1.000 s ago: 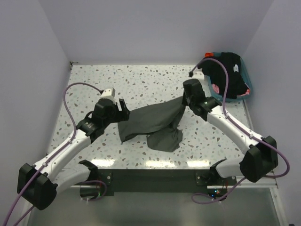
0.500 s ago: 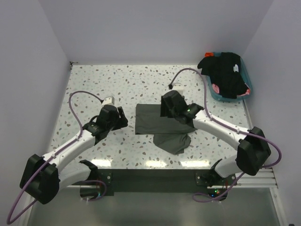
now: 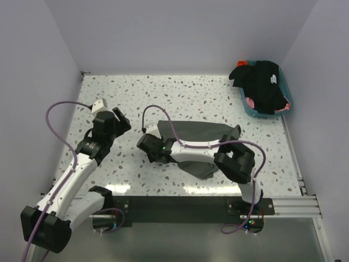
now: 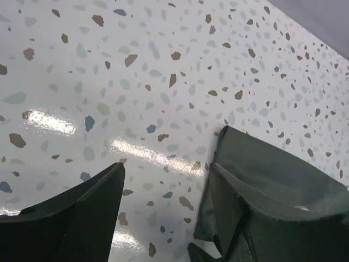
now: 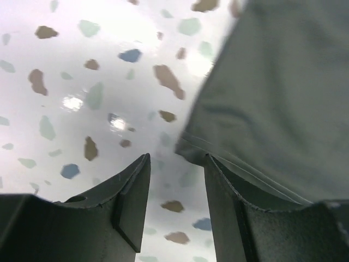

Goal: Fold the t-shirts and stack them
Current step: Flatten the tshirt out

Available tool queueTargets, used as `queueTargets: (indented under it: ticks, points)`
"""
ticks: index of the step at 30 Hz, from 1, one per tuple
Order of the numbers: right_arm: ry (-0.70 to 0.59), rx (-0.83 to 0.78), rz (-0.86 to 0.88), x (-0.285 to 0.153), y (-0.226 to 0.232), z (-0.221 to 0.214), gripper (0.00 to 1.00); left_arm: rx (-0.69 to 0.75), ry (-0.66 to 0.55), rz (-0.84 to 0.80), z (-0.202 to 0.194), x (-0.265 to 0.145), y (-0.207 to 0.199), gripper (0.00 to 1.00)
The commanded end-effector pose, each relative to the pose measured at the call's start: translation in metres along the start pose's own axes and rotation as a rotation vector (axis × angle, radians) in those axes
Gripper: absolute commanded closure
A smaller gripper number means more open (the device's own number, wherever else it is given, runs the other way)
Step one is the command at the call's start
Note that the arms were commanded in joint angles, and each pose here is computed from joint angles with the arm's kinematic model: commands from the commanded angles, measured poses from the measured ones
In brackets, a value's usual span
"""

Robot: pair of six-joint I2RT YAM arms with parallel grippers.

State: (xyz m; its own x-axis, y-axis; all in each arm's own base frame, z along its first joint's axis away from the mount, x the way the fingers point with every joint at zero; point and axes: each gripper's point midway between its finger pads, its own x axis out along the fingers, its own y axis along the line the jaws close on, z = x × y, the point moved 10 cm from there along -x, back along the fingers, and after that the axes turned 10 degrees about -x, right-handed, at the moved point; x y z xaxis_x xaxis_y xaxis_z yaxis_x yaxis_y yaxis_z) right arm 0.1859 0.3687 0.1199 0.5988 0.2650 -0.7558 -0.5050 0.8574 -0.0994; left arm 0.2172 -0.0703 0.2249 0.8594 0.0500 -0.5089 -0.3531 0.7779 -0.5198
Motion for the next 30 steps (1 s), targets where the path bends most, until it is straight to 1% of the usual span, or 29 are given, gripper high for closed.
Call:
queueTargets:
  ticks: [1,2,5,8,9,12,17,21,29,30]
  points:
    - [-0.060,-0.025,-0.038,0.006,0.020,0.017,0.52,0.012,-0.067,-0.001,0.021,-0.011,-0.005,0.31]
    - [-0.059,-0.034,-0.055,0.008,0.022,0.019,0.52,0.013,-0.068,-0.006,0.022,-0.011,-0.006,0.31]
    - [-0.018,-0.067,-0.072,0.023,0.028,0.008,0.52,0.015,-0.056,-0.025,0.020,-0.011,-0.007,0.30]
    - [0.002,-0.086,-0.124,0.031,0.026,0.002,0.55,0.015,-0.044,-0.041,0.016,-0.010,-0.006,0.30]
    - [-0.001,-0.090,-0.137,0.031,0.025,0.001,0.56,0.013,-0.040,-0.045,0.015,-0.009,-0.005,0.30]
    - [-0.010,-0.102,-0.186,0.027,0.018,0.003,0.63,0.011,-0.021,-0.063,0.009,-0.007,-0.004,0.29]
    - [-0.052,-0.104,-0.241,0.013,0.009,0.010,0.64,0.005,0.017,-0.097,0.000,-0.003,-0.002,0.29]
    - [-0.074,-0.104,-0.250,0.010,0.006,0.015,0.63,0.004,0.030,-0.109,-0.005,0.001,0.000,0.28]
    - [-0.051,-0.132,-0.199,0.028,0.020,0.012,0.63,0.010,0.050,-0.095,-0.014,0.006,0.007,0.28]
    - [-0.047,-0.135,-0.197,0.029,0.020,0.011,0.67,0.010,0.050,-0.095,-0.015,0.007,0.007,0.28]
